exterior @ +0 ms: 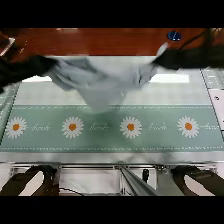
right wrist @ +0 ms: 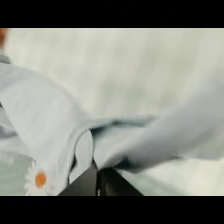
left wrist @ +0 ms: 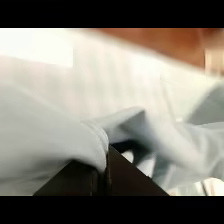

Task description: Fold the shirts.

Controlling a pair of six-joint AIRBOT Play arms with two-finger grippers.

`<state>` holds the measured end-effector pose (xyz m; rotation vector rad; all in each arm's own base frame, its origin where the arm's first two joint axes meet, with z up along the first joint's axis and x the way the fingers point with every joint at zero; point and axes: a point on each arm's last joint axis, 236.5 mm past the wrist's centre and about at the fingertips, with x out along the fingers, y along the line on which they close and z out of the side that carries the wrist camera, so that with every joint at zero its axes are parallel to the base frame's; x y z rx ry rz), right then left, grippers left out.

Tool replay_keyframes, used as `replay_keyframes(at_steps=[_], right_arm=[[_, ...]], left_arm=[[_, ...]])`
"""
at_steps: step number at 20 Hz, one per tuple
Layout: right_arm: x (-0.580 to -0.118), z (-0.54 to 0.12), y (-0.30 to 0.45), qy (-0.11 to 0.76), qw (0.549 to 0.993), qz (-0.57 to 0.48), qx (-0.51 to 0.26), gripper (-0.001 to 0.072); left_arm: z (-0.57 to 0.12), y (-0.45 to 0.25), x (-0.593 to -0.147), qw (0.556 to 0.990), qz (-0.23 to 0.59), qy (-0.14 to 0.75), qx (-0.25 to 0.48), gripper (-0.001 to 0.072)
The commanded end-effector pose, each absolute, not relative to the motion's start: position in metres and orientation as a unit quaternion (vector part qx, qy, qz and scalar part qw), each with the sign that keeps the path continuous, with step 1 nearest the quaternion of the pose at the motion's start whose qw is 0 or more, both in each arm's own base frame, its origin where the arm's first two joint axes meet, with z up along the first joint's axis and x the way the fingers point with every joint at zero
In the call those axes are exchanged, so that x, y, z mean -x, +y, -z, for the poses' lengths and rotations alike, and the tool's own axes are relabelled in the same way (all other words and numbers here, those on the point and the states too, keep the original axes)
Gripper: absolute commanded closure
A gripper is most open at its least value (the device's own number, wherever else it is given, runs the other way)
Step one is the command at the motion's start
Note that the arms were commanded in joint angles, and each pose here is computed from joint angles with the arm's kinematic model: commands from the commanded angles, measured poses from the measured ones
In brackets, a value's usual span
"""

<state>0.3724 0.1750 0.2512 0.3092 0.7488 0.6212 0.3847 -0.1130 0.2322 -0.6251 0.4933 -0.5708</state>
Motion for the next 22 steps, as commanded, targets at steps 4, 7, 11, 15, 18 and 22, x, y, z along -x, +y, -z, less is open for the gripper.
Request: replay_keyframes(at_steps=[4, 7, 11, 15, 18, 22], right_arm=[[-0.244, -0.493, 0.111, 0.061, 0.97, -0.235, -0.018, 0.0687], [-0.193, -0.5, 0.102, 0.043, 0.974, -0.225, -0.003, 0.0687], [-0.171, -0.448, 0.102, 0.152, 0.961, -0.231, 0.011, 0.0687], [-0.183, -0.376, 0.097, 0.269, 0.938, -0.219, 0.006, 0.0687], [-0.211, -0.305, 0.08, 0.348, 0.922, -0.171, -0.01, 0.0687], [-0.26, -0.208, 0.061, 0.419, 0.901, -0.108, -0.032, 0.0688]], left_arm=[[-0.436, -0.054, -0.273, 0.977, 0.173, -0.035, 0.121, 0.0687], [-0.46, -0.067, -0.219, 0.984, 0.145, -0.085, 0.056, 0.0687], [-0.44, -0.1, -0.188, 0.98, 0.187, -0.054, 0.035, 0.0687], [-0.361, -0.117, -0.2, 0.962, 0.247, 0.075, 0.084, 0.0687], [-0.282, -0.124, -0.215, 0.932, 0.279, 0.18, 0.143, 0.0687], [-0.17, -0.13, -0.225, 0.882, 0.285, 0.302, 0.222, 0.0687]])
